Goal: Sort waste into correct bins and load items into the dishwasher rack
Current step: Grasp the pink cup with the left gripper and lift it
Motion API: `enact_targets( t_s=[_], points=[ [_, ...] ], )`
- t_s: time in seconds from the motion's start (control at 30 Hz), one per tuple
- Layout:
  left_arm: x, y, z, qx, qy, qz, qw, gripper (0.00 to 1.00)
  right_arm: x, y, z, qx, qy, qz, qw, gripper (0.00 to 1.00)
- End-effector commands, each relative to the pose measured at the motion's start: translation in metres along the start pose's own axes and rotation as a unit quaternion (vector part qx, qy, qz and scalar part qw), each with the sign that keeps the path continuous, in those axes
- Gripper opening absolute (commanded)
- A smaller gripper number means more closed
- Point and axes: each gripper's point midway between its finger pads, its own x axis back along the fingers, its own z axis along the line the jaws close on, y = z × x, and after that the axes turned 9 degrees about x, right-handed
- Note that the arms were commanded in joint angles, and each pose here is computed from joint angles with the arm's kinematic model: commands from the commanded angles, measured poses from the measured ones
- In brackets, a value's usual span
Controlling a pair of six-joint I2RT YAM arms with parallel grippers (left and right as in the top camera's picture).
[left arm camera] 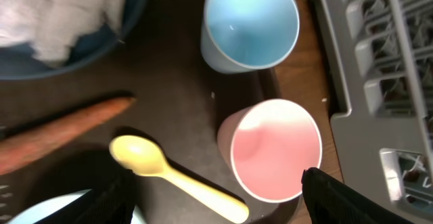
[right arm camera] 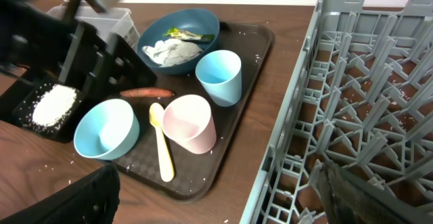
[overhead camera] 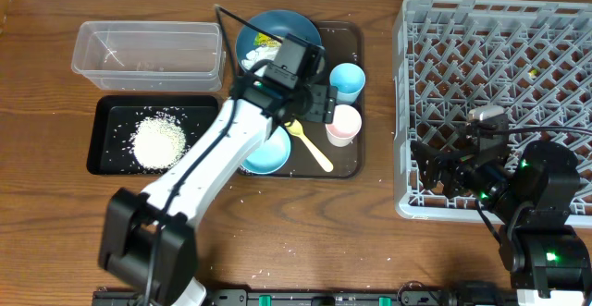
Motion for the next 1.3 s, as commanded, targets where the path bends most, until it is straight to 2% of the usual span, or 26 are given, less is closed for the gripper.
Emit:
enact_targets(
  t_s=[0.0, 0.17, 0.23, 0.5, 0.57, 0.63, 1.0, 1.13, 1.27],
  points=[
    [-0.030, -0.015, 0.002, -0.008, 0.004, 0.038, 0.999, 0.80, 0.002, 0.006, 0.005, 0.014, 0.008, -0.003, 1.000, 0.92],
    [-0.051, -0.028, 0.005, 0.000, 0.002, 0.069, 0.998, 0.79, 0.002, 0.003, 0.005, 0.017, 0.005, 0.002, 1.000, 0.92],
    [-0.056, -0.032, 0.004, 0.001, -0.005, 0.078, 0.997, 0.74, 0.002, 0.003, 0.005, 0.017, 0.005, 0.002, 1.000, 0.92],
    [-0.063, -0.033, 0.005, 0.004, -0.004, 0.080, 0.997, 0.30, 0.002, 0.003, 0.005, 0.016, 0.005, 0.002, 1.000, 0.91],
    [-0.063, -0.033, 0.005, 0.004, -0.004, 0.081, 0.997, 0.23, 0.002, 0.003, 0.005, 0.016, 0.005, 0.002, 1.000, 0.91],
    [-0.063, -0.034, 0.004, 0.003, -0.006, 0.082, 0.997, 0.20, 0.002, 0.003, 0.005, 0.016, 0.005, 0.002, 1.000, 0.91],
    [-0.074, -0.044, -0.008, -0.014, -0.010, 0.089, 0.996, 0.20, 0.002, 0.003, 0.005, 0.017, 0.005, 0.002, 1.000, 0.91],
    [-0.076, -0.045, -0.009, -0.016, -0.008, 0.090, 0.996, 0.07, 0.002, 0.003, 0.004, 0.016, 0.004, 0.002, 1.000, 0.91],
    [-0.074, -0.041, -0.005, -0.005, -0.007, 0.086, 0.996, 0.06, 0.002, 0.003, 0.004, 0.017, 0.004, 0.002, 1.000, 0.91]
  ],
)
